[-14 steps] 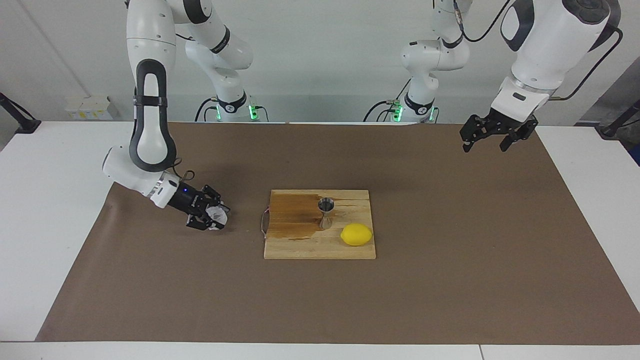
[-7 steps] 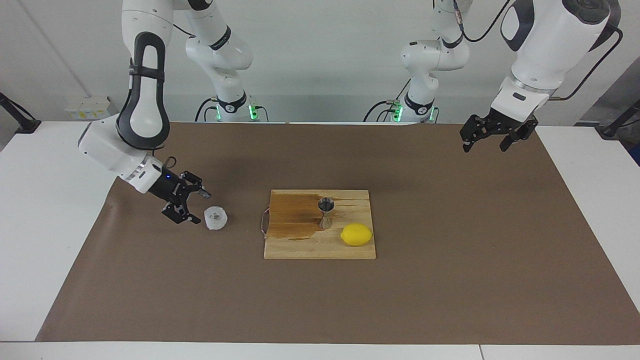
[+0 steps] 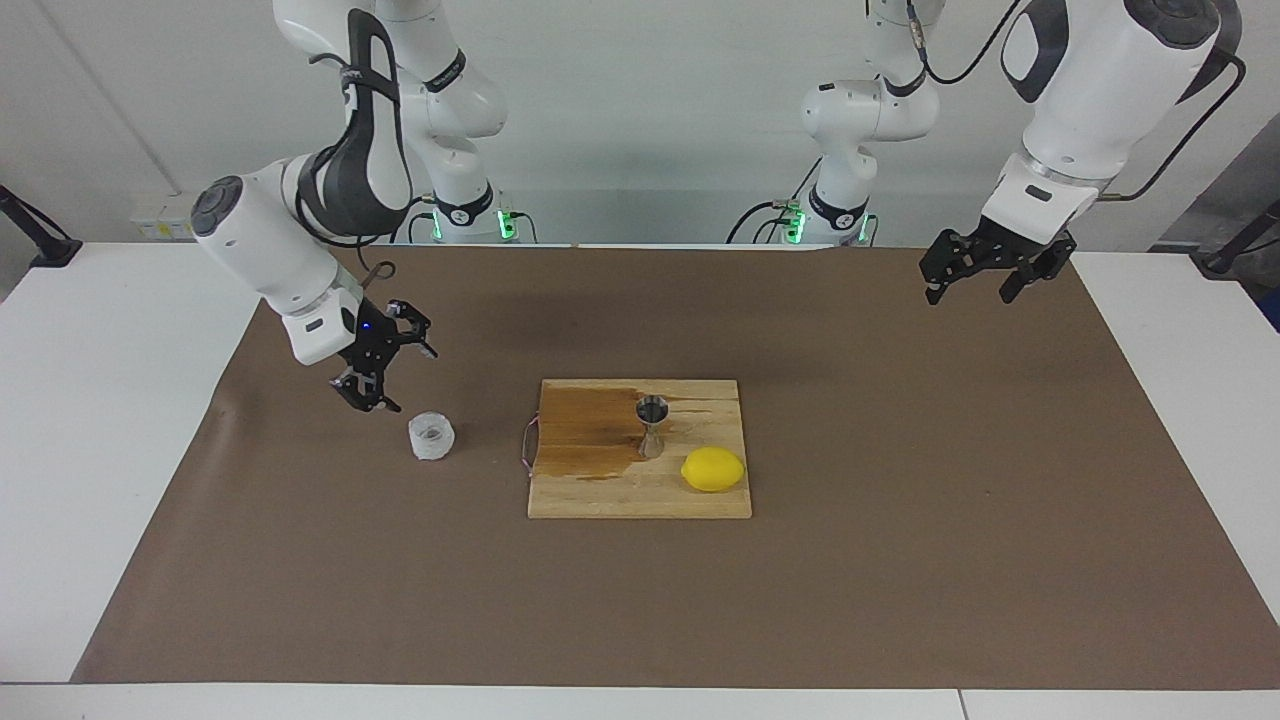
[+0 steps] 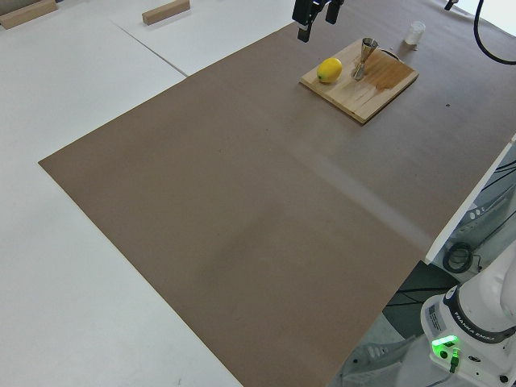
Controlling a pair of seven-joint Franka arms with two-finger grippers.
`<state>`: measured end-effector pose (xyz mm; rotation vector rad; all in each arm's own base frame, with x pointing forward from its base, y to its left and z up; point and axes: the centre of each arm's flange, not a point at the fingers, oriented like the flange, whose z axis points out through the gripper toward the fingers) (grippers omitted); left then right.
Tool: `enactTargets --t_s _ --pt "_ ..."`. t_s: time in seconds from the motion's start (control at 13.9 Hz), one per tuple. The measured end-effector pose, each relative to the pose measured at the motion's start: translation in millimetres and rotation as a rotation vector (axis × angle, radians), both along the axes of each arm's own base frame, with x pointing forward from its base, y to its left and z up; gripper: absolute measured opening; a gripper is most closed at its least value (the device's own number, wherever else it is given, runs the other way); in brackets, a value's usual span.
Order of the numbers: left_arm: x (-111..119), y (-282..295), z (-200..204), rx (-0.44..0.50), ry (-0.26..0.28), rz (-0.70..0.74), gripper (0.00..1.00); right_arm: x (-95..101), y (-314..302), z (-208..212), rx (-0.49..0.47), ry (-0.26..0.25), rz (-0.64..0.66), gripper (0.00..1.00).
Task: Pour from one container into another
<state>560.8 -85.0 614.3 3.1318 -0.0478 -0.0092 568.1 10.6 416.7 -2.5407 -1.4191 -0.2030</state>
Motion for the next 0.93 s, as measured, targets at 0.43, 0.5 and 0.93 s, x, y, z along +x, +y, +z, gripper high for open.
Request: enactTargets --t_s 0.43,0.5,0.93 --pt "0 0 0 0.000 0.000 0.000 1.00 -1.2 24 1 -0.187 0.091 -0.432 1.00" --pt "0 0 0 0.000 0.000 0.000 1.00 -1.8 31 2 -0.195 0.099 -0.499 1.00" --pt "0 0 0 0.000 0.000 0.000 1.00 -8.6 56 70 -0.296 0.199 -0.876 1.00"
